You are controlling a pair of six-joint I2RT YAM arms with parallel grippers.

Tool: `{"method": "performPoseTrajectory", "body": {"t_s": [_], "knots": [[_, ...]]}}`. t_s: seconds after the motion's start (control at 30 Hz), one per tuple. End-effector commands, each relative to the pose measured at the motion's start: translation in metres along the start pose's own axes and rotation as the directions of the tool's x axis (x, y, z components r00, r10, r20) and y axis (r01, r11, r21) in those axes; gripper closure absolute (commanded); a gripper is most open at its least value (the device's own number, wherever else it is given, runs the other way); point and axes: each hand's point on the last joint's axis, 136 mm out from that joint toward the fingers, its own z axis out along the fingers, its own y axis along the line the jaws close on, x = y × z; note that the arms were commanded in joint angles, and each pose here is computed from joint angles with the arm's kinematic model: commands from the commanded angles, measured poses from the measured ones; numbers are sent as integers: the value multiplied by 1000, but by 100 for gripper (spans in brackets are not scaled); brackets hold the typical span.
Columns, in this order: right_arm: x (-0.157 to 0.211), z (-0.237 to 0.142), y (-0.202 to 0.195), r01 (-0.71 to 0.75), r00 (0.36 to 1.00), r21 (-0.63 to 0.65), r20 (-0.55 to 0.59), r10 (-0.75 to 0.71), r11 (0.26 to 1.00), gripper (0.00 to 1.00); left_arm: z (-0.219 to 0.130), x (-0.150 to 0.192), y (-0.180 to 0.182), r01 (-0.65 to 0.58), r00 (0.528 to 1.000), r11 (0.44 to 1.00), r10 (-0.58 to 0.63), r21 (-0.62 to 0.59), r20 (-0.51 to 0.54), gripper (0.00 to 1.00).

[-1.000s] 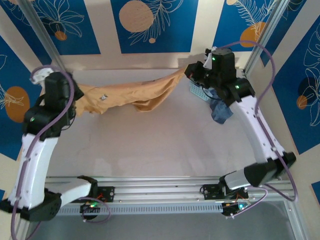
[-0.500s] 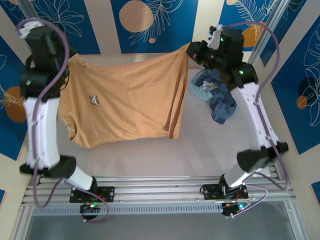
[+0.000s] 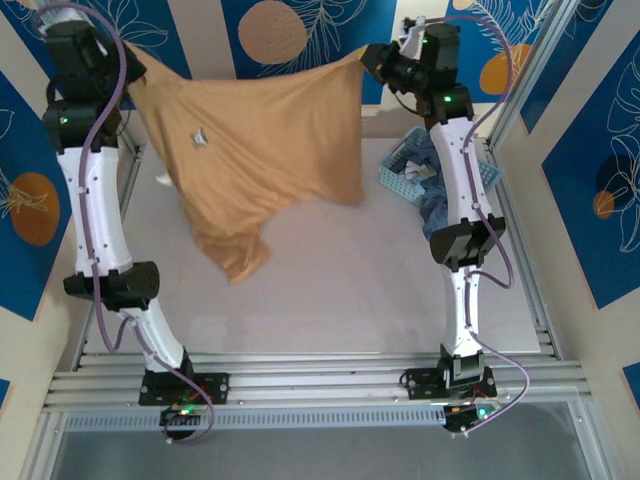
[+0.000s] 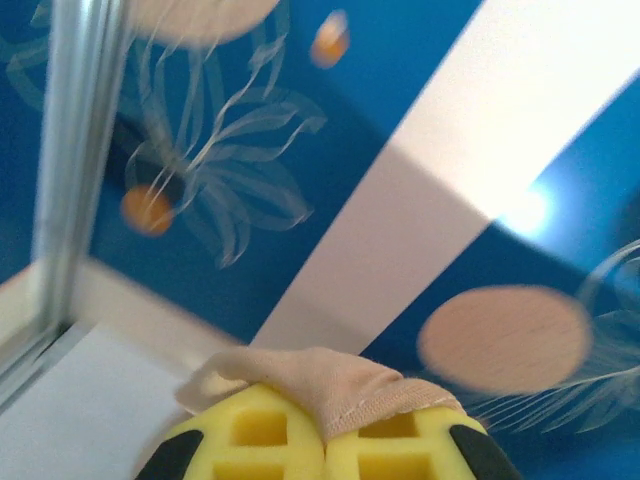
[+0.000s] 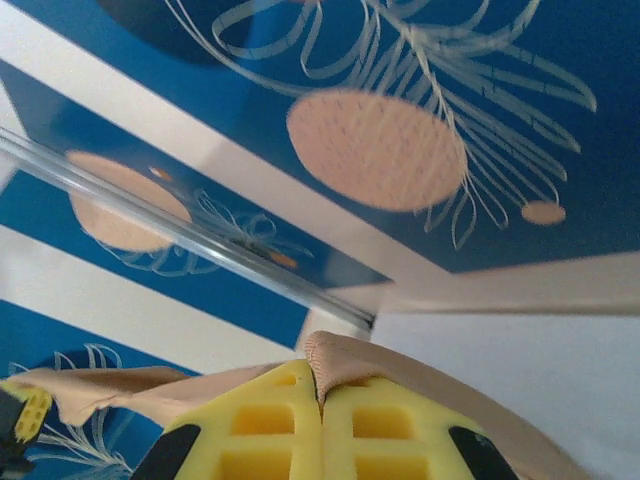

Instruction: Fold and stack the t-shirts

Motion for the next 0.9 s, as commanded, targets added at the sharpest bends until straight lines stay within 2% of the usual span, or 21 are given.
{"method": "performPoseTrajectory", "body": {"t_s": [0.0, 0.07, 0.17, 0.27, 0.37, 0.47, 0.53, 0.6, 0.73, 0.83, 0.87], "knots": [[-41, -32, 39, 29, 994, -109, 108, -17, 994, 100, -60, -69, -54, -14, 979, 972, -34, 233, 201, 100], [-46, -36, 32, 17, 994, -104, 109, -6, 994, 100, -74, -69, -56, -9, 981, 972, -37, 233, 191, 100], [-37, -33, 16, -12, 998, -78, 56, 16, 997, 100, -83, -35, -44, -17, 997, 988, 5, 156, 73, 100], [-2, -23, -13, -61, 997, 22, -50, 62, 998, 100, -83, 34, -10, -18, 995, 999, 21, 29, -98, 100], [58, -16, -70, -129, 975, 209, -154, 163, 969, 100, -86, 134, 32, 14, 952, 997, -39, -82, -303, 100], [132, -25, -144, -212, 928, 412, -200, 315, 886, 100, -105, 247, 84, 1, 843, 972, -127, -235, -523, 100], [180, -36, -188, -255, 887, 516, -213, 411, 818, 100, -120, 320, 107, 6, 743, 959, -194, -282, -641, 100], [216, -45, -218, -235, 864, 590, -237, 444, 773, 100, -136, 373, 120, -26, 666, 954, -206, -299, -717, 100], [273, -69, -259, -139, 817, 720, -305, 490, 680, 100, -172, 454, 147, -95, 514, 925, -271, -369, -814, 100], [303, -95, -274, -77, 784, 797, -322, 530, 599, 100, -204, 489, 170, -152, 426, 876, -360, -458, -830, 100], [309, -103, -276, -62, 780, 811, -324, 535, 582, 100, -214, 493, 178, -181, 411, 855, -384, -486, -827, 100]]}}
